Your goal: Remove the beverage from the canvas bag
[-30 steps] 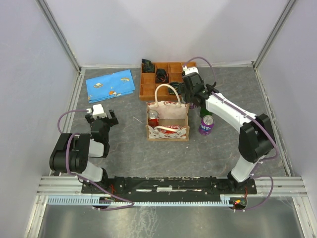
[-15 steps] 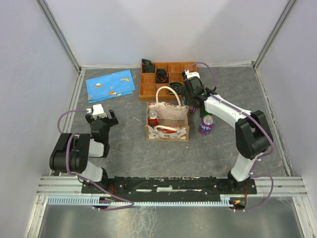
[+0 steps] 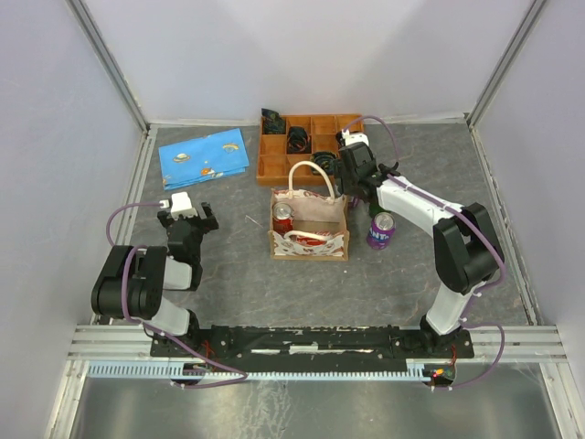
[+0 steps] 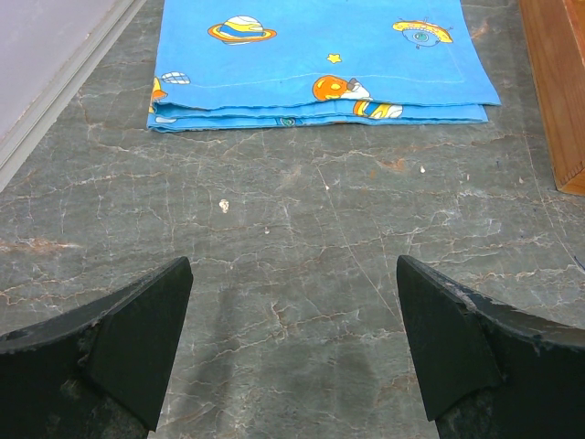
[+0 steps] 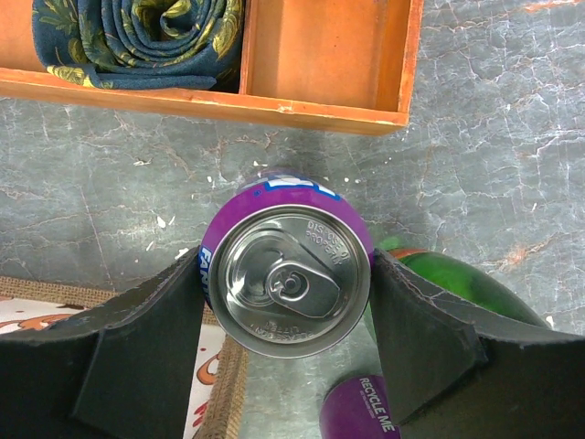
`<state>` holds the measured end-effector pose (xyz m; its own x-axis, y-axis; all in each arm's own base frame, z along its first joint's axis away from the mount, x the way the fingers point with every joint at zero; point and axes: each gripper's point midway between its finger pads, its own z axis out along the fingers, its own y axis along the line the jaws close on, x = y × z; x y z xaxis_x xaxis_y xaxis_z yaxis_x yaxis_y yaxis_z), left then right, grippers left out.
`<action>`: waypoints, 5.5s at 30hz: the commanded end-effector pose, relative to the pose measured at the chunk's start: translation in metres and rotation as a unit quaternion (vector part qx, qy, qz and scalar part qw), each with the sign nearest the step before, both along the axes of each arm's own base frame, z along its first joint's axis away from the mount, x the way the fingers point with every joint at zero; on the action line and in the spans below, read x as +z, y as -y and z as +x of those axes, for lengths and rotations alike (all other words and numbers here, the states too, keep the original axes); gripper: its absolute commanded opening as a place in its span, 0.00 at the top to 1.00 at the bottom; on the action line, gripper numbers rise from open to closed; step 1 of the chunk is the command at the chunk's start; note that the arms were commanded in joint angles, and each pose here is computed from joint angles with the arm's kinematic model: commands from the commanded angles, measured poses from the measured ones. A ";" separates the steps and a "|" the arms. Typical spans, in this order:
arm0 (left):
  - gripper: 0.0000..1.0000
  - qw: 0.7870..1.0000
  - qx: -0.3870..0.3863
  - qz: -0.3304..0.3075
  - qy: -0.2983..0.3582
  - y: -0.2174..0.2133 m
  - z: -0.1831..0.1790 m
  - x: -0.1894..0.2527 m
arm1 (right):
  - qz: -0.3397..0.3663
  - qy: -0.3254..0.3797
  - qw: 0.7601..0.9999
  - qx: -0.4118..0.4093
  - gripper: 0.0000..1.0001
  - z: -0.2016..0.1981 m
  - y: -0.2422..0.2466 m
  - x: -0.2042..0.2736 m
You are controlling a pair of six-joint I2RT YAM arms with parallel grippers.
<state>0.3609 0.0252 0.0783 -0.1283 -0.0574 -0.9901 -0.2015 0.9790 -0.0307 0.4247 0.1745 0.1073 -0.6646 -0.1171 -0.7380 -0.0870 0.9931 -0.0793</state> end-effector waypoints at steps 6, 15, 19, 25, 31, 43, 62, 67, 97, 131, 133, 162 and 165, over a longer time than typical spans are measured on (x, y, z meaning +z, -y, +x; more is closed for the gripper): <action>0.01 1.000 0.005 0.001 0.028 -0.002 0.009 0.016 | -0.030 -0.038 0.999 -0.005 0.25 -0.001 0.002 -0.005; 0.01 1.000 0.005 0.001 0.028 -0.002 0.008 0.016 | -0.043 -0.057 0.997 -0.007 0.01 -0.003 0.002 -0.014; 0.01 1.000 0.005 0.001 0.028 -0.002 0.009 0.016 | -0.037 -0.027 0.999 0.002 0.01 0.003 -0.003 0.015; 0.01 1.000 0.005 0.002 0.028 -0.002 0.009 0.016 | -0.026 0.063 0.997 0.024 0.01 -0.001 -0.016 0.105; 0.01 1.000 0.005 0.001 0.028 -0.002 0.009 0.016 | -0.006 0.136 0.988 0.077 0.01 -0.036 -0.041 0.177; 0.01 1.000 0.005 0.001 0.027 -0.002 0.008 0.015 | 0.012 0.082 0.974 0.209 0.03 -0.109 -0.085 0.166; 0.01 1.000 0.005 0.002 0.028 -0.002 0.009 0.016 | -0.021 -0.136 0.935 0.327 0.05 -0.145 -0.131 0.020; 0.01 1.000 0.005 0.001 0.029 -0.002 0.009 0.016 | -0.016 -0.191 0.913 0.360 0.01 -0.161 -0.137 -0.007; 0.01 1.000 0.005 0.001 0.029 -0.002 0.009 0.017 | -0.083 -0.227 0.912 0.332 1.00 -0.149 -0.118 -0.056; 0.01 1.000 0.006 0.002 0.029 -0.002 0.009 0.016 | 0.043 0.171 0.956 0.235 1.00 -0.128 -0.071 0.207; 0.01 1.000 0.005 0.001 0.029 -0.002 0.009 0.017 | 0.057 0.189 0.954 0.227 1.00 -0.127 -0.070 0.213; 0.01 1.000 0.005 0.002 0.028 -0.002 0.008 0.016 | 0.327 0.276 0.900 0.083 1.00 -0.131 0.015 0.264; 0.01 1.000 0.005 0.001 0.028 -0.002 0.008 0.016 | 0.330 0.264 0.904 0.069 1.00 -0.130 0.019 0.260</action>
<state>0.3613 0.0252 0.0789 -0.1267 -0.0575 -0.9903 -0.2014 0.9790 -0.0311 0.2976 0.1500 0.3112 -0.3236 0.2756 -0.9052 -0.2594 0.8942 0.3650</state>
